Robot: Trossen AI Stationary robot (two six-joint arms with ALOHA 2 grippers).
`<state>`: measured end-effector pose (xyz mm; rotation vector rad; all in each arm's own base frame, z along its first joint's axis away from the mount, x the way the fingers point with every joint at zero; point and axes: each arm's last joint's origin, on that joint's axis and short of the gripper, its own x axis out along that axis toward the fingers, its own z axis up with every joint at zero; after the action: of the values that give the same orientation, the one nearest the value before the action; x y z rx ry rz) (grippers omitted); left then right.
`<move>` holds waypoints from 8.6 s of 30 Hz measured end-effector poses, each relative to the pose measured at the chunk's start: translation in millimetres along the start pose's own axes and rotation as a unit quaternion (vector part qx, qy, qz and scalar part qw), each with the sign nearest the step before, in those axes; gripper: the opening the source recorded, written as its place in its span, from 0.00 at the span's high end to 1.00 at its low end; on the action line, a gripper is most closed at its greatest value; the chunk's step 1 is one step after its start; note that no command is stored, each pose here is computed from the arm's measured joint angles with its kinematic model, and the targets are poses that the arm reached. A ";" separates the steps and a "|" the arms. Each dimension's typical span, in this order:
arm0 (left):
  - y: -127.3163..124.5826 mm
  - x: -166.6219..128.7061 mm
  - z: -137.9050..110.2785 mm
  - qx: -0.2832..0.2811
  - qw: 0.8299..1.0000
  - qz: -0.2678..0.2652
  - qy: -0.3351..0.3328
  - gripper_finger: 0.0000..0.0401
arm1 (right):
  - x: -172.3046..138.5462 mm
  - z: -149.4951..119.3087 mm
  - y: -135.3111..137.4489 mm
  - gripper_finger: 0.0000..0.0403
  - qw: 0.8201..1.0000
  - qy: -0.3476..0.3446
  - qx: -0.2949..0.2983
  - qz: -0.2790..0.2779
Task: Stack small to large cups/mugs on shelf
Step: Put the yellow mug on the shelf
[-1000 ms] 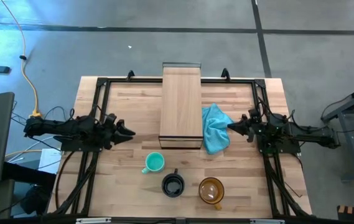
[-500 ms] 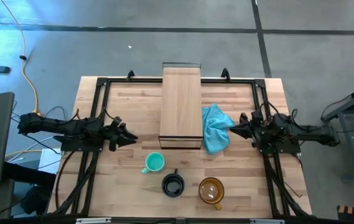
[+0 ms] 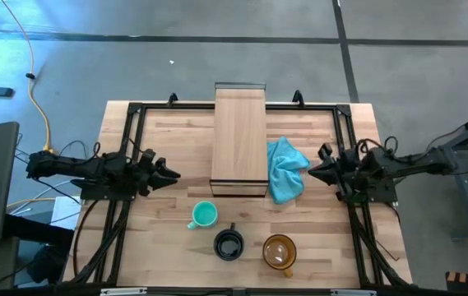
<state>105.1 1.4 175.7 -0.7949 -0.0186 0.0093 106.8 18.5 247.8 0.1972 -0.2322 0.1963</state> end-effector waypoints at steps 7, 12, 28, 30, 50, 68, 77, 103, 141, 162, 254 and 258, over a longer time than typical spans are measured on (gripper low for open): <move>-15.4 -3.3 15.8 0.028 0.999 -0.014 -0.027 0.55 | 23.2 32.8 11.0 0.96 0.973 0.210 0.093 -0.037; -17.8 -4.9 18.2 0.027 1.000 0.004 -0.008 0.55 | 47.7 28.5 20.2 0.95 0.929 0.334 0.152 -0.048; -14.1 -6.4 12.7 0.015 0.999 0.025 0.046 0.55 | 110.8 -45.4 53.2 0.67 0.840 0.468 0.274 -0.009; -12.7 -6.7 11.0 0.015 0.998 0.030 0.057 0.55 | 115.4 -47.7 59.1 0.67 0.844 0.455 0.285 -0.004; -10.7 -7.1 8.1 0.007 0.996 0.036 0.077 0.55 | 126.7 -76.3 88.7 0.75 0.849 0.450 0.278 0.007; -9.4 -7.4 7.0 -0.002 0.996 0.044 0.082 0.55 | 115.1 -85.8 86.9 0.72 0.833 0.472 0.269 -0.100; -9.2 -7.5 6.9 -0.002 0.996 0.045 0.082 0.55 | 113.5 -85.9 91.5 0.72 0.833 0.471 0.273 -0.099; -6.4 -8.2 4.6 0.001 0.994 0.063 0.091 0.55 | 89.8 -89.8 122.9 0.72 0.827 0.430 0.308 -0.192; -5.5 -8.4 4.0 -0.014 0.993 0.070 0.092 0.55 | 101.8 -126.2 128.1 0.73 0.824 0.440 0.297 -0.198; -5.5 -8.4 4.0 -0.027 0.993 0.071 0.091 0.55 | 112.0 -123.2 117.4 0.99 0.827 0.473 0.257 -0.160; -8.6 -7.1 11.0 -0.101 0.991 0.080 0.023 0.55 | 181.0 179.7 -207.7 1.00 0.849 0.528 -0.016 -0.008; -10.6 -6.6 13.5 -0.102 0.992 0.072 0.007 0.55 | 176.0 167.0 -232.3 1.00 0.851 0.526 -0.019 0.000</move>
<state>98.2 3.5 192.6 -0.9987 0.0525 0.1393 289.9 -211.0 410.9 0.0285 0.8632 0.2747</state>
